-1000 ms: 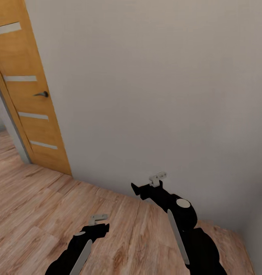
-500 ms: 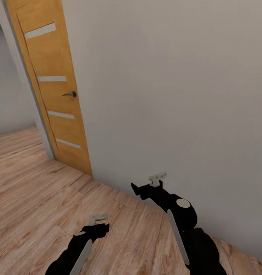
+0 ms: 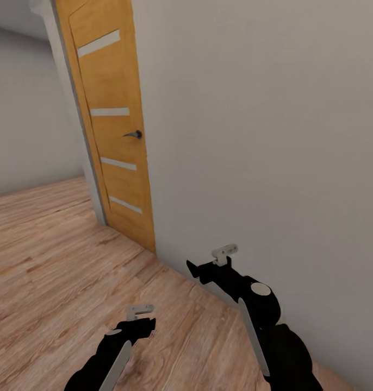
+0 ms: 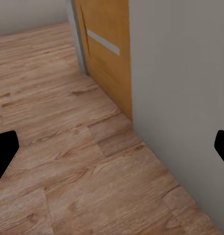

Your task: Move the two storage containers from the living room to the garage. In the garage, place one container on the floor and stack the other container on top of it (either order is fine).

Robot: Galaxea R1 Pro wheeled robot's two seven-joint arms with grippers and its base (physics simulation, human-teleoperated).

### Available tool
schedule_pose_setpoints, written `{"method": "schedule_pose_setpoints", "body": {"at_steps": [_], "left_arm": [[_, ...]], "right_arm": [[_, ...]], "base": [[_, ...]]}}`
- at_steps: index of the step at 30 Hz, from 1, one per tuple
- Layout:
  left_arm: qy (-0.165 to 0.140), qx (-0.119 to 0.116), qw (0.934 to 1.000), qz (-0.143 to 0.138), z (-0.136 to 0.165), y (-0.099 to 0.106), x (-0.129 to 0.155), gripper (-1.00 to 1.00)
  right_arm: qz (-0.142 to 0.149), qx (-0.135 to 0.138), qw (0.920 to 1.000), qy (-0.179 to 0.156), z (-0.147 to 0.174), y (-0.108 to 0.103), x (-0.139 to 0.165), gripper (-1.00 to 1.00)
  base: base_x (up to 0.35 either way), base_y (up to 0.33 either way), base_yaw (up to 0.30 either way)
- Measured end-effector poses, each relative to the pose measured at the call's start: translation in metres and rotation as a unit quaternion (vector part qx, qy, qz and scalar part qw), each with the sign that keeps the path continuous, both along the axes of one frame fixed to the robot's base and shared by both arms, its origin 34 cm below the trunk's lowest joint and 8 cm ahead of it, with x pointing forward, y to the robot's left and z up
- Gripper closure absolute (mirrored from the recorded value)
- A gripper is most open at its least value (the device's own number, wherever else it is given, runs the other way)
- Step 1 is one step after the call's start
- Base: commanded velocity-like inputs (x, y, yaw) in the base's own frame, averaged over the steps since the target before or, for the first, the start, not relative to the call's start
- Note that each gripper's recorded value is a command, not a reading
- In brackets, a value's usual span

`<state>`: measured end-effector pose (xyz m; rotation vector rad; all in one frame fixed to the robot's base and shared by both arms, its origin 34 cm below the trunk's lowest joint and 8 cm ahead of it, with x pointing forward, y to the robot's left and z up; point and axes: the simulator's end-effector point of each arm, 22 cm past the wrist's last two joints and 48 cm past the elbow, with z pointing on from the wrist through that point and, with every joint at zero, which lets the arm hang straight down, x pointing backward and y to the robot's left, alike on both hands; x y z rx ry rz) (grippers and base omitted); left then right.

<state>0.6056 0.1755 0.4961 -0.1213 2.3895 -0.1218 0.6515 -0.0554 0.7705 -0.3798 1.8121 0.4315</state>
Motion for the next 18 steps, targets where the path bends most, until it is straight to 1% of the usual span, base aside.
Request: {"method": "schedule_pose_setpoints", "body": {"at_steps": [18], "left_arm": [[0.0,0.0,1.0,0.0,0.0,0.0,0.0,-1.0]], "right_arm": [[0.0,0.0,1.0,0.0,-0.0001,0.0,0.0,-1.0]], "base": [[0.313,0.135,0.29]]}}
